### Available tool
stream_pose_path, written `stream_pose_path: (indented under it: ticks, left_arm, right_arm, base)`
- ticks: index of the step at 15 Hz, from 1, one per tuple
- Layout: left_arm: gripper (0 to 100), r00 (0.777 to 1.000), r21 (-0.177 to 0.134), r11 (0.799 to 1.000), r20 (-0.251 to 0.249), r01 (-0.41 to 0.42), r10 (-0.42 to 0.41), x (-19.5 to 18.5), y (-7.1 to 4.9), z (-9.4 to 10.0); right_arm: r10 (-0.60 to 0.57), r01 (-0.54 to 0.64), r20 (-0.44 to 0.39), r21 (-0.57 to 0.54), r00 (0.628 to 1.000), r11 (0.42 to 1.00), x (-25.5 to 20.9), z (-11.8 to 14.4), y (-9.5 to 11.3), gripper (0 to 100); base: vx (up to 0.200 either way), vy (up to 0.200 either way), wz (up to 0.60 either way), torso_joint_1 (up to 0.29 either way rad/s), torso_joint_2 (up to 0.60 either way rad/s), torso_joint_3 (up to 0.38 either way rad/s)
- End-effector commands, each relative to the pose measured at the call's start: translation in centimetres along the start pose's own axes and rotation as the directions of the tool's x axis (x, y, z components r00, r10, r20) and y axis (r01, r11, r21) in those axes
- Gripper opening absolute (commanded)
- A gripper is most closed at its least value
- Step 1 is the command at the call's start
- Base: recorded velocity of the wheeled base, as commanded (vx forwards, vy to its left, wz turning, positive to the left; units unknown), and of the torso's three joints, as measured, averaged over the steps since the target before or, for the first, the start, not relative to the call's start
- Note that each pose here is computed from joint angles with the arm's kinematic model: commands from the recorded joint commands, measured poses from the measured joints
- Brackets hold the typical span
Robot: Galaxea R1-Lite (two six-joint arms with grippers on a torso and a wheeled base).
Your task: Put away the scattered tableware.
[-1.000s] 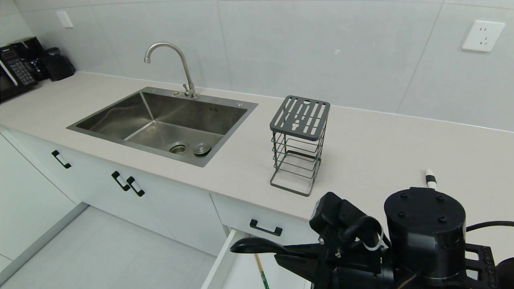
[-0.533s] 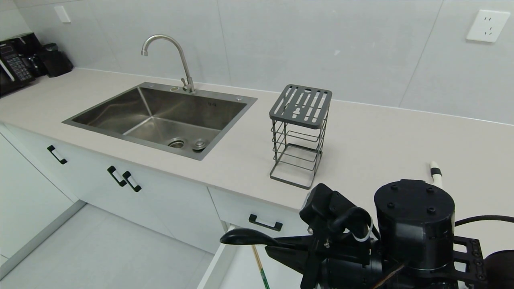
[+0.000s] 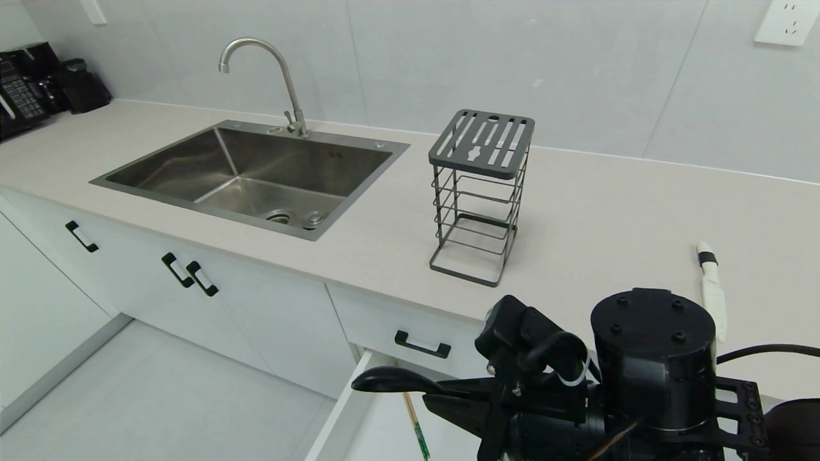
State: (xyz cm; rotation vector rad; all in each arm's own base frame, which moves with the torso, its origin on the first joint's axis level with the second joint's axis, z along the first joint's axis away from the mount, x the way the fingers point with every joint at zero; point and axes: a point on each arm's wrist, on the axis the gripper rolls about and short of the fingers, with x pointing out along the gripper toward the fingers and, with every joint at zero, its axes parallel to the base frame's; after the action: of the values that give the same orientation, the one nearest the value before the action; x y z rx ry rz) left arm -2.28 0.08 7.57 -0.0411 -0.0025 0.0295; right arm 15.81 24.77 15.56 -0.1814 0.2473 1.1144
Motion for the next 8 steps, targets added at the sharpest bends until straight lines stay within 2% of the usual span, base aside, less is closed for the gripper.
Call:
stream_pose_path:
  ticks: [1, 3, 8]
  left_arm:
    - [100, 1.0, 0.0, 1.0, 0.001, -0.001, 0.001, 0.0, 0.0, 0.01]
    - [100, 1.0, 0.0, 1.0, 0.001, 0.0, 0.0, 0.0, 0.0, 0.01]
    - [100, 1.0, 0.0, 1.0, 0.001, 0.0, 0.0, 0.0, 0.0, 0.01]
  right_arm:
    - [0.001, -0.001, -0.002, -0.001, 1.0, 1.0, 0.05, -0.07, 0.02, 0]
    - [0.0, 0.0, -0.004, 0.0, 1.0, 1.0, 0.04, -0.12, -0.02, 0]
    - [0.0, 0.0, -0.004, 0.0, 1.0, 1.0, 0.04, -0.12, -0.02, 0]
  base:
    - [0.0, 0.0, 0.0, -0.071, 0.16, 0.076]
    - [0.0, 0.0, 0.0, -0.098, 0.2, 0.093]
    - [0.0, 0.0, 0.0, -0.236, 0.46, 0.218]
